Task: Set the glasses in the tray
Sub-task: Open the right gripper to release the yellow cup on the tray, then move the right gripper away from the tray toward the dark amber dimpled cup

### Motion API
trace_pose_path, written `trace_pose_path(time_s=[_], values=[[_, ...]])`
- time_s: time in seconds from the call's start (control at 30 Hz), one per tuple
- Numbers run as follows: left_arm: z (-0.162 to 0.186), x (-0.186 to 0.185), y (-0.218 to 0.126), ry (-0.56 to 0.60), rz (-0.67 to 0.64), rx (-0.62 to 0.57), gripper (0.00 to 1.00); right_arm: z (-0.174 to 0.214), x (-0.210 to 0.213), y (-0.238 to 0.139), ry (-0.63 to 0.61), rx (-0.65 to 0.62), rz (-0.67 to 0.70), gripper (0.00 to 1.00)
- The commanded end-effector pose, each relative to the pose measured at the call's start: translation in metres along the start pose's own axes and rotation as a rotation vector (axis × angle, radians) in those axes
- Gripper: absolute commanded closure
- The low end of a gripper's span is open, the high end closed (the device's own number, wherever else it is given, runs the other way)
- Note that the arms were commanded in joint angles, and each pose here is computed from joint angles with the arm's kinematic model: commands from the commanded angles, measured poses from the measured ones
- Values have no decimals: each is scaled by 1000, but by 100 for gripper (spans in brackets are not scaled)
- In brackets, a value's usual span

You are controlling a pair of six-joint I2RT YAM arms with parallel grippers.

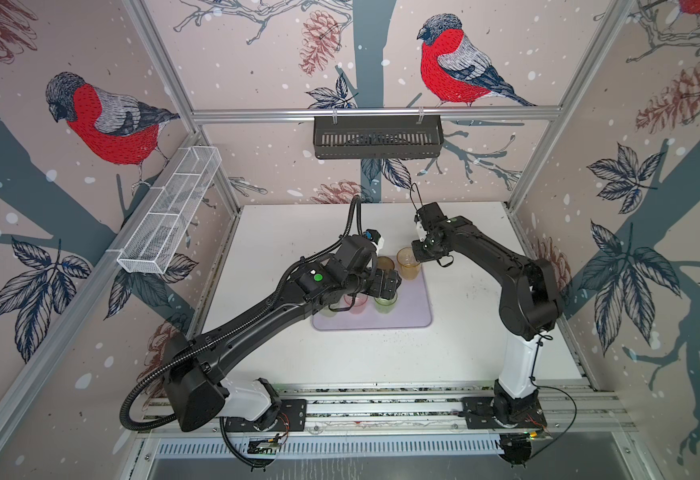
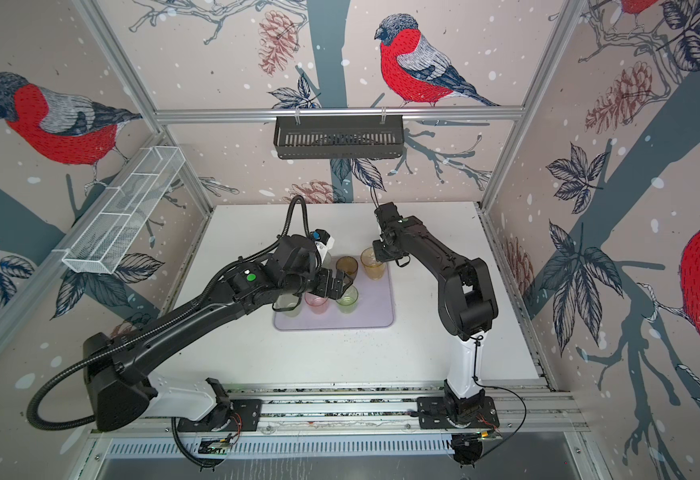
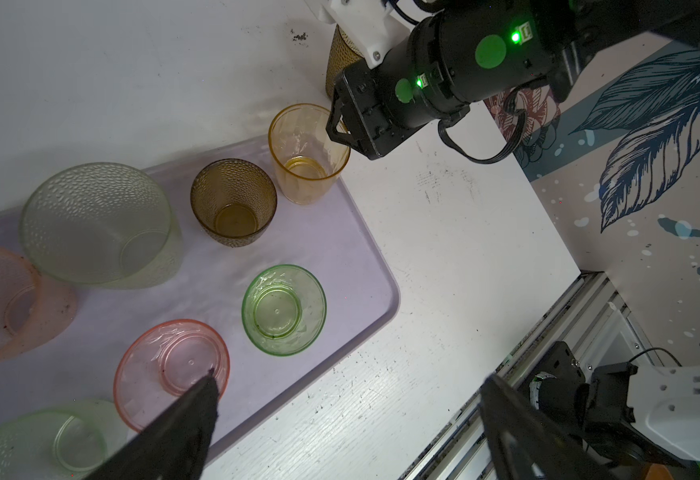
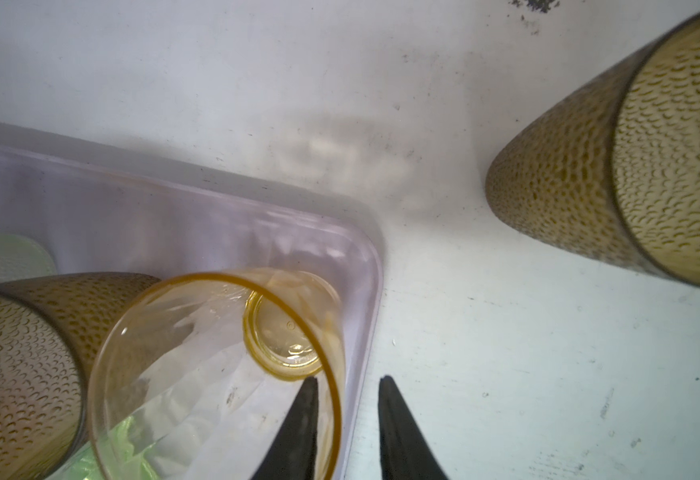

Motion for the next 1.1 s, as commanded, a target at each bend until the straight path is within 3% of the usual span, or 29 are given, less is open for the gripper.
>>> trace_pose_path(time_s=[0.0,0.77,1.07], values=[[-3,-2,0,4,10,-15,2,0,-1,-3,18,-7,1,72],[-3,-2,0,4,10,-15,2,5,-3,2,46,-7,-43,64],[-3,-2,0,6,10,-13,2,5,-5,0,65,-23,-75,54]])
Point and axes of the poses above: each gripper's point midway between its finger pads, its own y axis out along the fingers, its own x axis along the line the jaws close on, z = x × y, the point moved 5 cm from there along -y, back along the fingers, and after that the axes turned 2 degrees about -y, right-handed, at the moved point
